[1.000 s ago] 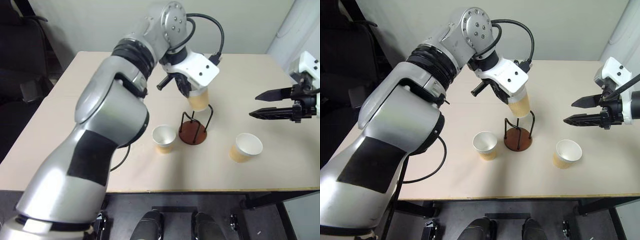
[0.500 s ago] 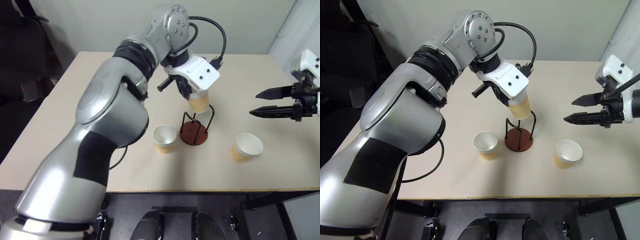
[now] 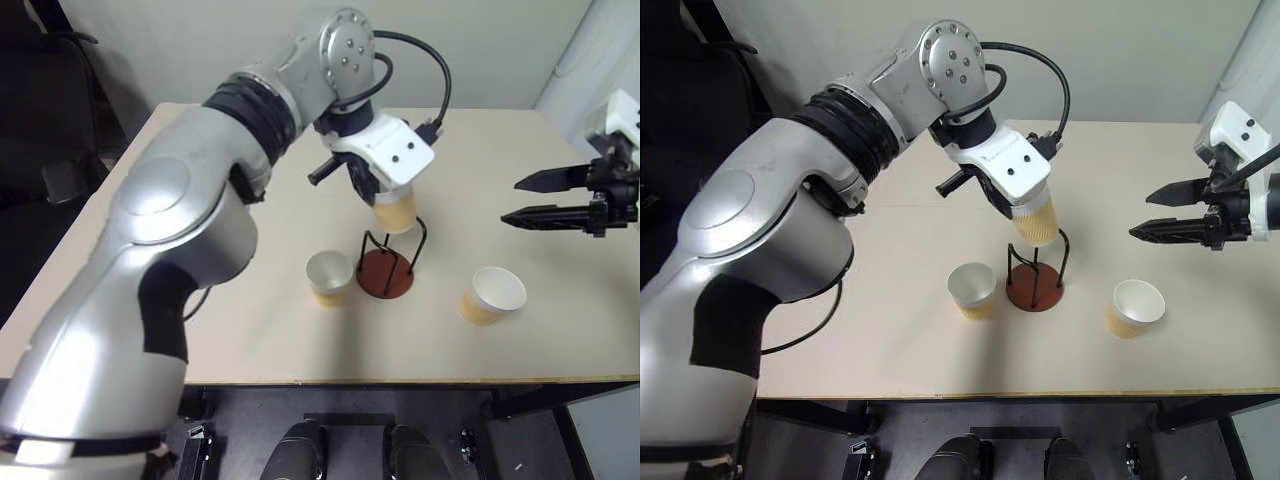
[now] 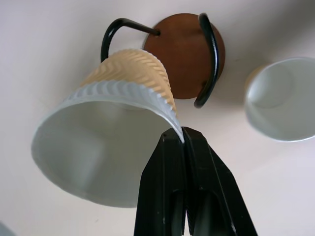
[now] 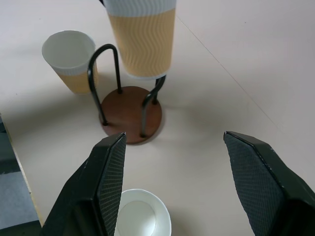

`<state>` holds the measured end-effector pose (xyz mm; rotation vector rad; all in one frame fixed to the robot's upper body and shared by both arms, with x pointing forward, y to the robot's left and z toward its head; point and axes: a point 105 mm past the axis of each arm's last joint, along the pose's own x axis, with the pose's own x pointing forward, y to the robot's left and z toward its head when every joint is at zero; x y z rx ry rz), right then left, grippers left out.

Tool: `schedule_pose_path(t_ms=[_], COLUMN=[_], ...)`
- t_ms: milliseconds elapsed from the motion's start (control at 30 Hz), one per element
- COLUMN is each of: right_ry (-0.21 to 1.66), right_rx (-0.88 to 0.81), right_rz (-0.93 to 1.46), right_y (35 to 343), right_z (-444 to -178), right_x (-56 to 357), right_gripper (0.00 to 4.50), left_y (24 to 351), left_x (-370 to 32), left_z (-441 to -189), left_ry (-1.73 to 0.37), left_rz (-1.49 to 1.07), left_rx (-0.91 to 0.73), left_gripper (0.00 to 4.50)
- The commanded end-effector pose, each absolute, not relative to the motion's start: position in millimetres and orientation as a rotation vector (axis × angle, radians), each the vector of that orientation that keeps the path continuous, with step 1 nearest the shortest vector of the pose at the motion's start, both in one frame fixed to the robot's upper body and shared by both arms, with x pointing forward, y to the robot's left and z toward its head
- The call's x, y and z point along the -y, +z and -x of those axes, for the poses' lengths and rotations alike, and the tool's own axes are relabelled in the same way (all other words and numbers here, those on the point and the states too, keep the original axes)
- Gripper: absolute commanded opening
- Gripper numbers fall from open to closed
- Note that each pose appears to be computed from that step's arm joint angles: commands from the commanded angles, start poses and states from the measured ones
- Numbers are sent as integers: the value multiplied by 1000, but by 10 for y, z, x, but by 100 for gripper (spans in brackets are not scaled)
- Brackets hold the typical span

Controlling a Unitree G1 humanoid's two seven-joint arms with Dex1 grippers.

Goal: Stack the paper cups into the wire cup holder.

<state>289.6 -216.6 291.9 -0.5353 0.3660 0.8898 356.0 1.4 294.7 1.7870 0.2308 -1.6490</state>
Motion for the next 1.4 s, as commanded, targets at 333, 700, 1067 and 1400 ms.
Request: schedule_pose_path(t_ms=[333,700,1067,1400], right_ry=[863,860,864,866], right_rx=[-324,-324,-328,-328], right_rz=[573,576,578,578], right_y=[3063,3071,3067,3074], right_z=[-2862,-2862,-2870,-2879], right_x=[2190,2202,2203,2202], right_gripper=[318,318,318,318], left_y=[3166,3361,3358,3250], left_x=[73,106,38,4], left_z=[-3462,-3398,-3307,-3269], left_ry=[-1649,-1621,-1676,-1737], left_rz=[-1835,-1853,-1854,-1854], left_rx=[-177,-107,-121,-161], left_gripper=[4,4,4,4])
